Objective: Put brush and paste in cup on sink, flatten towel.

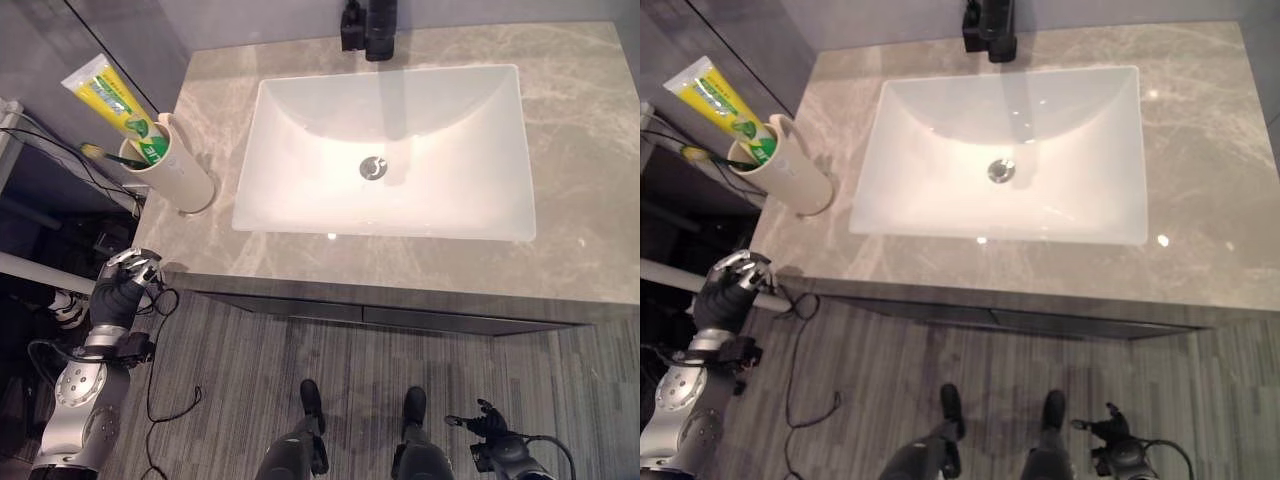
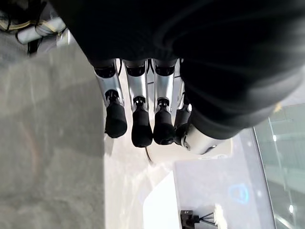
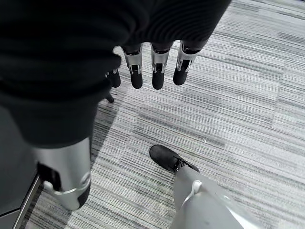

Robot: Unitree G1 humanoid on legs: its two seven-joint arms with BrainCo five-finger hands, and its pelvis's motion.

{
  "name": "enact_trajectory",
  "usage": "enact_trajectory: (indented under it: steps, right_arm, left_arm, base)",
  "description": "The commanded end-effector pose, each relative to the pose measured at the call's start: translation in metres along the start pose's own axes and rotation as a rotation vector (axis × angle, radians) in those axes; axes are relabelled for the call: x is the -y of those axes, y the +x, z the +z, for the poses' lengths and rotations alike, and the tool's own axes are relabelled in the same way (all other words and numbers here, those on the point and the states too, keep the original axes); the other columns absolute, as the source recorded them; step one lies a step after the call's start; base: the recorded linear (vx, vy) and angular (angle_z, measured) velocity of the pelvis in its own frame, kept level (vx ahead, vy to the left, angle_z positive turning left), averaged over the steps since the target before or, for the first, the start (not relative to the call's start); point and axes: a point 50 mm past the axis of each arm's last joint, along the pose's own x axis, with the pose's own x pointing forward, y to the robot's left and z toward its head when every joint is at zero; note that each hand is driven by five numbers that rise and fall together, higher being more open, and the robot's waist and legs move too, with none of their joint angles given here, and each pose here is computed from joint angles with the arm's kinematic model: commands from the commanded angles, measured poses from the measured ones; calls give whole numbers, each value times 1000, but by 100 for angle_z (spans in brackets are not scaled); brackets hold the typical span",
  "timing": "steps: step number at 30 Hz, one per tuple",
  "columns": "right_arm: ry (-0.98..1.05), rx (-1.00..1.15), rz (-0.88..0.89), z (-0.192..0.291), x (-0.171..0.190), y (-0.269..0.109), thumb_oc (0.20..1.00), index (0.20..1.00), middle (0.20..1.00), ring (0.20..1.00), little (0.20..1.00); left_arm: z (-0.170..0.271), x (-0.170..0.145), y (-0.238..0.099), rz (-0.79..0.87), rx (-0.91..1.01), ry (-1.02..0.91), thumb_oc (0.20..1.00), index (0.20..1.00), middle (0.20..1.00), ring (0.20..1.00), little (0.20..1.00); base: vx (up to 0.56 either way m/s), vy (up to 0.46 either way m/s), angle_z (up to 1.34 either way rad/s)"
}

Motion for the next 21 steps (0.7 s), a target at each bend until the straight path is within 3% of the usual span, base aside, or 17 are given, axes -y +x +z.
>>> enact_trajectory:
  steps: [1, 12, 21]
  right_arm:
    - [28, 65, -7, 18, -5, 2, 1000, 1000, 1000, 1000, 1000]
    - [81, 72, -43, 26, 0, 4, 1000, 1000, 1000, 1000, 1000]
    - [170, 14, -95, 16, 5, 4, 1000, 1000, 1000, 1000, 1000]
  left_arm:
    - [24, -3, 14, 5, 127, -26, 200, 200, 200, 200, 200]
    - [38, 10, 31, -36, 187, -24, 200, 200, 200, 200, 200]
    - [48, 13, 42, 42, 273, -46, 200, 200, 200, 200, 200]
  base:
    - [15, 33, -2]
    - [3, 3, -1]
    - [6, -10, -7]
